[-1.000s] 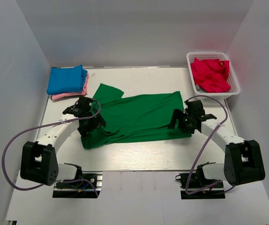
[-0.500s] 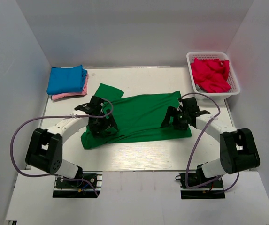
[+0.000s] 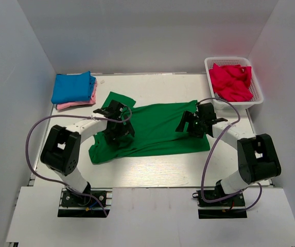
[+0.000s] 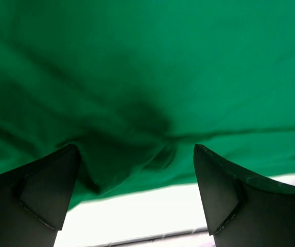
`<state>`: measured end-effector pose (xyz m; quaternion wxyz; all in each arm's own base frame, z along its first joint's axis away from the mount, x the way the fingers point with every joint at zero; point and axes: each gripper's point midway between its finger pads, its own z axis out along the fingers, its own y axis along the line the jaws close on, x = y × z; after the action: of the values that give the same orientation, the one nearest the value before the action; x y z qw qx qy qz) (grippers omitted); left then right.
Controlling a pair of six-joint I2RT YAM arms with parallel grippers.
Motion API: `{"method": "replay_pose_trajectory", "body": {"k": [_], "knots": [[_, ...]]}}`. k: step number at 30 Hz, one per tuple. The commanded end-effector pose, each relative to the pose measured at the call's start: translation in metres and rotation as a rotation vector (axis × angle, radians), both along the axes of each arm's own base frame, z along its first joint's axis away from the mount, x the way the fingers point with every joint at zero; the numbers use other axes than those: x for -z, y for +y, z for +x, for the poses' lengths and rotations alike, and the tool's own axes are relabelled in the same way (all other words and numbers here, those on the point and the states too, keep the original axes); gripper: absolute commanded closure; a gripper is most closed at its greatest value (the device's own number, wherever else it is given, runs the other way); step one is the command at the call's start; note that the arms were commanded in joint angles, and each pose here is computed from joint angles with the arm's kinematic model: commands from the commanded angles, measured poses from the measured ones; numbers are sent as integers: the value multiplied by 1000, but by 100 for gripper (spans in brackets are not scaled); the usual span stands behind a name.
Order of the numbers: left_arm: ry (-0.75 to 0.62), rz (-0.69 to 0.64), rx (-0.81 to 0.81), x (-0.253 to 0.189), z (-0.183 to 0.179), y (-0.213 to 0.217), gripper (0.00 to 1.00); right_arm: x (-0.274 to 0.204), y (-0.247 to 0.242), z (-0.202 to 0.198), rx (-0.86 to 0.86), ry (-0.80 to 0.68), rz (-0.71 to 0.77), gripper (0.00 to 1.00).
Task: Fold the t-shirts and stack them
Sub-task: Fold the flattened tshirt in 1/3 of the way
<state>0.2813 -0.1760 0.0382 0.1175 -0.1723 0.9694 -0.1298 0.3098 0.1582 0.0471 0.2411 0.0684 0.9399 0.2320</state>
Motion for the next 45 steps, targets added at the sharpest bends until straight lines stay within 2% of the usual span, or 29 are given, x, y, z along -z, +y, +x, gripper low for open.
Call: {"method": "replay_pose_trajectory", "body": {"k": [1, 3, 4, 7, 10, 12, 14, 16, 18, 19, 22, 24, 25, 26, 28, 32, 33, 37, 40, 45], "knots": [[-109, 9, -4, -16, 33, -7, 3, -18, -3, 26, 48, -80, -12, 10], [-124, 31, -5, -16, 43, -6, 12, -20, -6, 25, 57, -83, -21, 10], [-135, 26, -5, -17, 48, -8, 23, -21, -7, 24, 56, -89, -23, 10], [-189, -14, 50, -23, 66, -22, 42, -20, -9, 24, 64, -89, -34, 10], [-252, -27, 134, -33, 88, -38, 45, -21, -10, 22, 66, -86, -31, 10], [-238, 3, 177, -33, 91, -43, 49, -23, -10, 22, 66, -92, -34, 10], [-228, 72, 189, -34, 91, -37, 57, -22, -13, 21, 71, -90, -46, 10], [-250, 78, 251, -33, 90, -41, 66, -21, -15, 19, 68, -90, -56, 10], [-299, 68, 295, -45, 97, -46, 66, -22, -14, 19, 63, -94, -55, 10], [-274, 80, 318, -45, 90, -47, 66, -22, -14, 18, 59, -92, -56, 10], [-280, 162, 271, -53, 83, -30, 50, -21, -13, 16, 41, -94, -54, 10], [-286, 178, 236, -57, 71, -18, 33, -21, -11, 13, 28, -91, -55, 10], [-291, 166, 215, -62, 64, -15, 24, -21, -12, 13, 21, -94, -59, 10], [-306, 152, 197, -70, 50, -8, 9, -21, -11, 11, 15, -94, -61, 10], [-308, 101, 191, -75, 34, -8, 0, -22, -13, 12, 14, -99, -67, 10], [-274, -20, 215, -67, -1, -15, 0, -20, -14, 9, 9, -96, -69, 10], [-241, -17, 230, -53, -12, -14, 0, -19, -13, 7, 6, -90, -69, 10], [-164, -2, 219, -26, -19, -13, 0, -21, -13, 8, -1, -95, -67, 10], [-187, 57, 178, -15, -4, -11, 0, -23, -13, 9, -1, -110, -66, 10], [-291, 109, 119, -29, 34, -12, 0, -18, -15, 4, -1, -92, -75, 10]]}}
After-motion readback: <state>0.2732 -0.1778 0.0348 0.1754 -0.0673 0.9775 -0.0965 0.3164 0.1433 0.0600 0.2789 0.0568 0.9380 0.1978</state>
